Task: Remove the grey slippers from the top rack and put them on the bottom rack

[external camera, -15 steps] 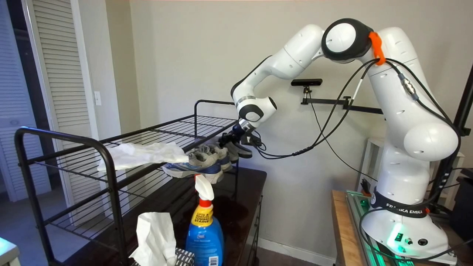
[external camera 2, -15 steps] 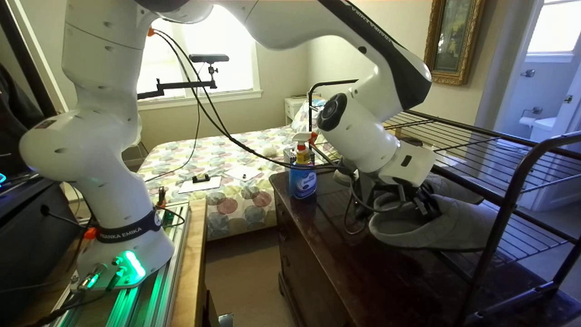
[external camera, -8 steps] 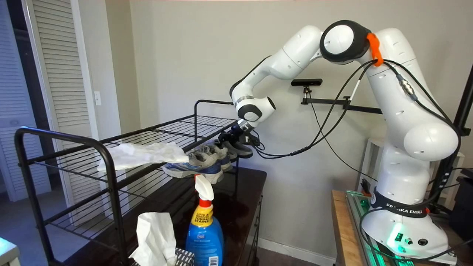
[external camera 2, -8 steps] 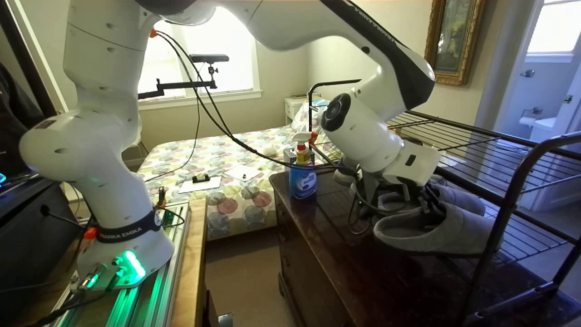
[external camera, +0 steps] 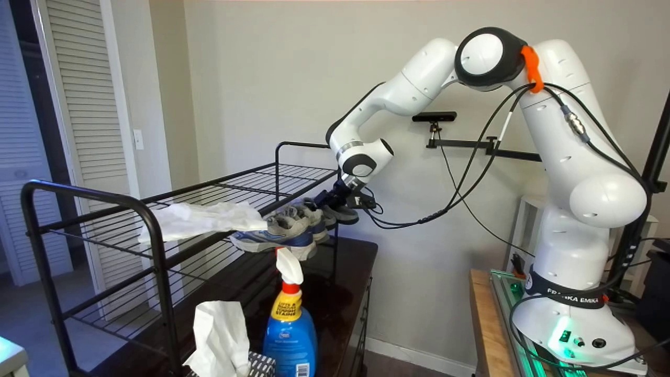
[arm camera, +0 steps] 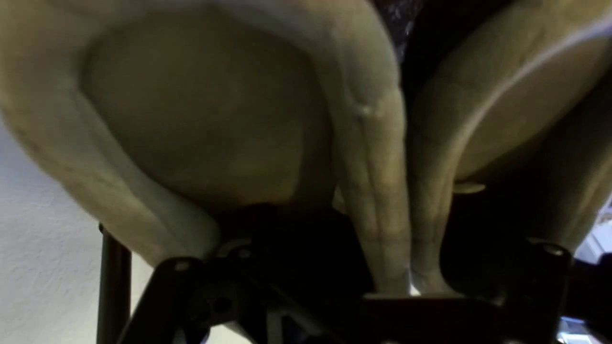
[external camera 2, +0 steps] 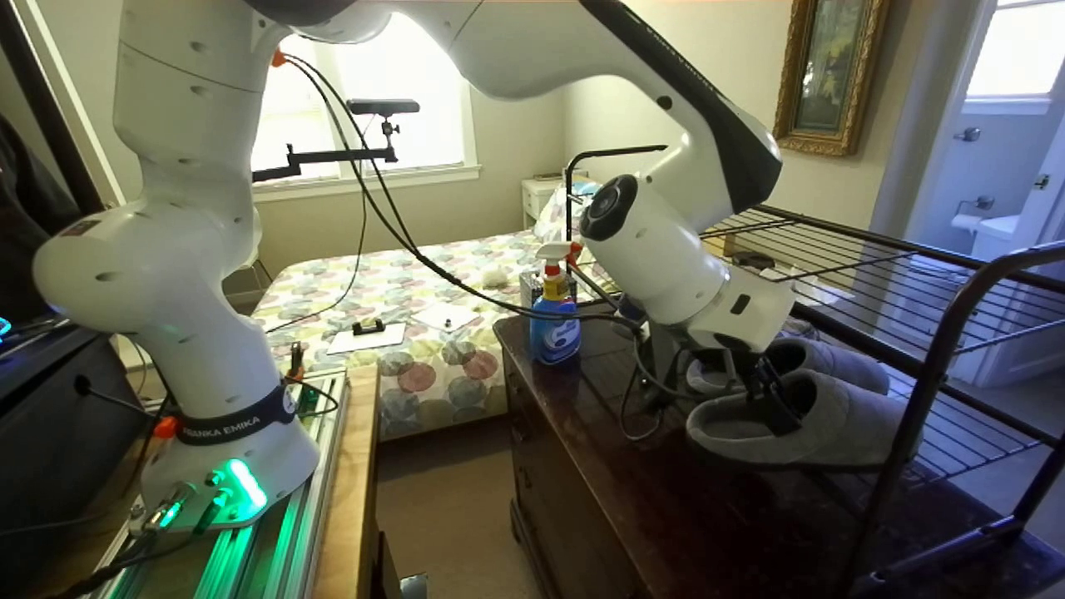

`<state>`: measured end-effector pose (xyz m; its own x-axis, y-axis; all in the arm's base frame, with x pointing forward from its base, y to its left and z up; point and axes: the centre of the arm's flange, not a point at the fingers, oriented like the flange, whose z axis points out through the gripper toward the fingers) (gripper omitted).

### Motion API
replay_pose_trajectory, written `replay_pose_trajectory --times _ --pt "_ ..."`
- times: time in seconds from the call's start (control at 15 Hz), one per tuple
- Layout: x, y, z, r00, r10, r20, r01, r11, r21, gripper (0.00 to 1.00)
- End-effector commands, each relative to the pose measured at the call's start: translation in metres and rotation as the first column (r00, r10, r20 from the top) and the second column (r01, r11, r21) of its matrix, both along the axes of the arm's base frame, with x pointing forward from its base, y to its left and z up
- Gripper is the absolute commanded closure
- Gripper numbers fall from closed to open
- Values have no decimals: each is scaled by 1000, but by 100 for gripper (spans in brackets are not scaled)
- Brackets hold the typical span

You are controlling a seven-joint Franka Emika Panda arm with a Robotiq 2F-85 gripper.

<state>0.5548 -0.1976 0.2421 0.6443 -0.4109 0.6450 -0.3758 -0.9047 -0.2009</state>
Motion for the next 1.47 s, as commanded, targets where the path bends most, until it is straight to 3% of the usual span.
replay_pose_trajectory --times 0.0,0.33,0.6,0.67,1.0,1.4 --pt "-32 -6 21 994 79 -78 -78 997 12 0" --pt "-71 -13 42 983 154 -95 -158 987 -36 0" --pt "-72 -15 58 981 174 -80 -176 984 -19 0" --pt "-69 -13 57 982 172 -84 -172 985 -2 20" --pt "-62 -4 47 987 128 -92 -121 989 82 55" --pt "-51 2 47 992 103 -71 -97 991 93 98"
